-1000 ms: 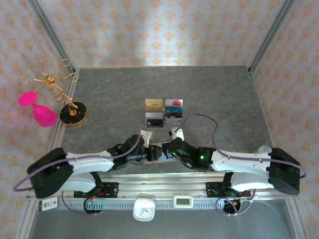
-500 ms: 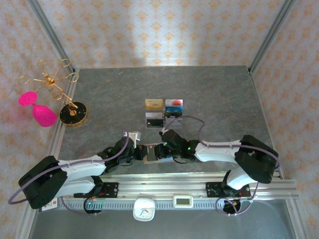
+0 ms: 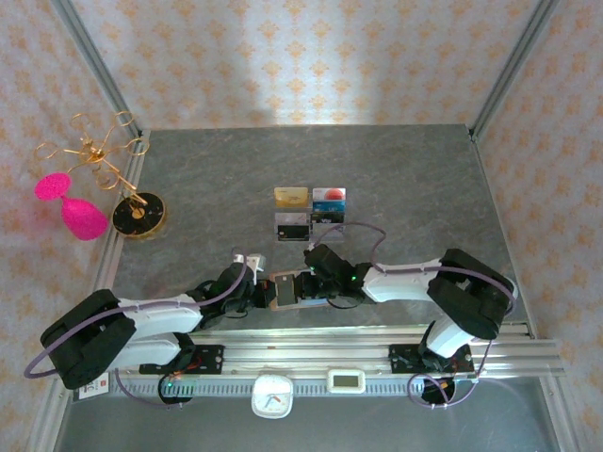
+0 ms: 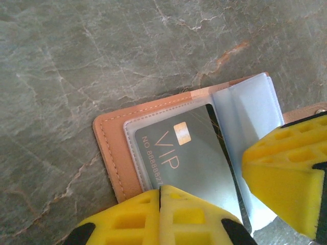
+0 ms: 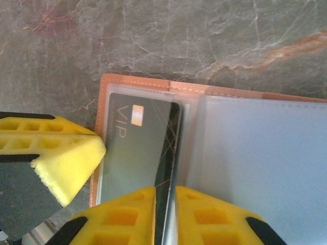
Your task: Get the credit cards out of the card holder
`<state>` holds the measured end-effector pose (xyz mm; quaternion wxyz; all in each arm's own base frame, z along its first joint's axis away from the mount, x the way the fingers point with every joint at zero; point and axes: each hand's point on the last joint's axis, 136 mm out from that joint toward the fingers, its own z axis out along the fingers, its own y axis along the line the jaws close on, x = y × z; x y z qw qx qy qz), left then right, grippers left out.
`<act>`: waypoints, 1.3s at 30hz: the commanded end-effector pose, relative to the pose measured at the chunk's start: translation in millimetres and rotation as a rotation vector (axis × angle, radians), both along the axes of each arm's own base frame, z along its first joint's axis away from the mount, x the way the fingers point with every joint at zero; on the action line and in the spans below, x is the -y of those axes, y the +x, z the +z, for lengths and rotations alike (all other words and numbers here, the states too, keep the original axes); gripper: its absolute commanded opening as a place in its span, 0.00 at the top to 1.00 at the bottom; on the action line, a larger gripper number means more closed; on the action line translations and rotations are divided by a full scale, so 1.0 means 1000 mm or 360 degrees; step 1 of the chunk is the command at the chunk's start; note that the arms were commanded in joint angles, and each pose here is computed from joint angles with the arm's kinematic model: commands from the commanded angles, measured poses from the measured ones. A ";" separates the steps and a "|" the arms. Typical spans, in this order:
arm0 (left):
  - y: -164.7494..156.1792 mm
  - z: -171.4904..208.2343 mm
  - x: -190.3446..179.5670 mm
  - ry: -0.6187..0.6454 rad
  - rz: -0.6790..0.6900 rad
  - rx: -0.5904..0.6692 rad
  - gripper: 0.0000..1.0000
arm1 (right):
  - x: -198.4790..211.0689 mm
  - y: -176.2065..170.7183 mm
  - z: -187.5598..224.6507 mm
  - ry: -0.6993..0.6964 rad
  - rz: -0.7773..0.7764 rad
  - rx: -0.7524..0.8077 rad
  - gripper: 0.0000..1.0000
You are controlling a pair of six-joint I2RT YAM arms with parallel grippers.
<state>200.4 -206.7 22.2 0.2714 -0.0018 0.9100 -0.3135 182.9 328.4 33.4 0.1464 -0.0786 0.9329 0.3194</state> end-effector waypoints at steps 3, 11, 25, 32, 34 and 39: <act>-0.004 -0.015 -0.008 0.0087 -0.0011 -0.0032 1.00 | -0.002 0.007 -0.004 -0.0011 -0.0039 -0.0015 0.82; -0.008 -0.023 -0.003 0.0076 -0.0060 -0.0080 1.00 | -0.014 0.005 -0.002 0.0055 0.0021 -0.0033 0.87; -0.003 -0.014 -0.008 0.0079 -0.0030 -0.0022 1.00 | 0.020 0.006 -0.003 -0.0037 -0.0125 0.0018 1.00; 0.009 0.021 0.008 -0.0024 -0.0065 0.0094 1.00 | 0.019 0.002 -0.009 -0.0031 -0.0099 -0.0010 1.00; 0.012 0.035 0.016 -0.0057 -0.0082 0.0149 1.00 | 0.018 0.002 -0.010 -0.0028 -0.0095 -0.0009 1.00; 0.011 0.029 0.029 -0.0020 -0.0141 0.0133 1.00 | 0.017 0.002 -0.008 -0.0021 -0.0088 0.0001 1.00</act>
